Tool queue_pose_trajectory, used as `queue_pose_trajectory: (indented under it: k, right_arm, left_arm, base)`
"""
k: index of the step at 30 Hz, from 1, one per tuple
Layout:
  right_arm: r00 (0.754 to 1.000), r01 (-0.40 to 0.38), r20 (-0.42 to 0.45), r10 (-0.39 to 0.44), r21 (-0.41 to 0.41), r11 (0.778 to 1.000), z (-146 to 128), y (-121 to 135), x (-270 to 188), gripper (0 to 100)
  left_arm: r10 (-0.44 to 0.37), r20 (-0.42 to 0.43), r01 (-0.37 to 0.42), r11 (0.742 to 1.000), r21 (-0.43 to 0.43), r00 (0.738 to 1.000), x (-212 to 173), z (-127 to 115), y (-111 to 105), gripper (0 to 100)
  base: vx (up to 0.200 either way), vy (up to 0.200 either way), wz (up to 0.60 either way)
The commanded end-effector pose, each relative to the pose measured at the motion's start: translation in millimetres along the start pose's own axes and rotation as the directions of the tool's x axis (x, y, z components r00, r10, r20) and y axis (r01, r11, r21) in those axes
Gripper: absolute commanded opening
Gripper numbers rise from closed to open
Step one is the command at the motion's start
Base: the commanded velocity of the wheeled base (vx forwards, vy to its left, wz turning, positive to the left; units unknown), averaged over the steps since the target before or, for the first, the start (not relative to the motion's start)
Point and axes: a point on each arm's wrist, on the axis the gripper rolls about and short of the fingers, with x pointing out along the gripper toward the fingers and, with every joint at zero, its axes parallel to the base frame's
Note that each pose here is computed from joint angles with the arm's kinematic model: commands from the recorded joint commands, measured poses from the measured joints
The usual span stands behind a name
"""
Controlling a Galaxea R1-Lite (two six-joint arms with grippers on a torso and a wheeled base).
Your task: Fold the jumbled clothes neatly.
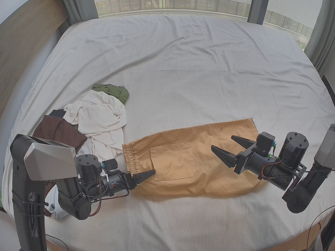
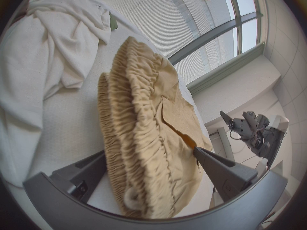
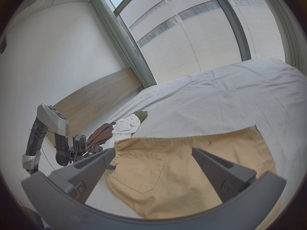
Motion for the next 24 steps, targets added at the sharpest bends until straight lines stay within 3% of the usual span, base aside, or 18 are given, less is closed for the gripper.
queue_pose_trajectory:
  k: [1, 9, 18, 19, 24]
  right_arm:
    - [1.000, -0.002, -0.007, 0.002, 0.002, 1.000, -1.9, 0.7, 0.4, 100]
    - [1.000, -0.001, -0.016, 0.001, 0.004, 1.000, -4.5, 0.0, 1.3, 100]
    - [1.000, 0.000, -0.020, 0.000, 0.005, 1.000, -5.6, 0.3, 1.1, 100]
    - [1.000, 0.000, -0.020, 0.000, 0.005, 1.000, -5.6, 0.3, 1.1, 100]
    - [1.000, 0.002, -0.029, -0.002, 0.006, 1.000, -8.2, -0.3, 2.0, 100]
  left_arm:
    - [-0.023, -0.002, 0.023, 0.999, -0.031, 1.000, 11.9, -2.1, -4.4, 100]
    - [-0.045, 0.026, 0.048, 0.990, -0.131, 0.999, 19.1, 4.8, -10.0, 100]
    - [0.021, 0.068, -0.012, 0.989, -0.144, 0.997, 19.9, 5.8, -8.0, 100]
    - [0.022, 0.067, -0.012, 0.989, -0.149, 0.998, 20.1, 5.4, -7.7, 0]
    - [0.026, 0.071, -0.014, 0.986, -0.167, 0.997, 19.2, 6.5, -6.7, 0]
  base:
    - [0.000, 0.000, 0.00]
    - [0.000, 0.000, 0.00]
    - [0.000, 0.000, 0.00]
    - [0.000, 0.000, 0.00]
    - [0.000, 0.000, 0.00]
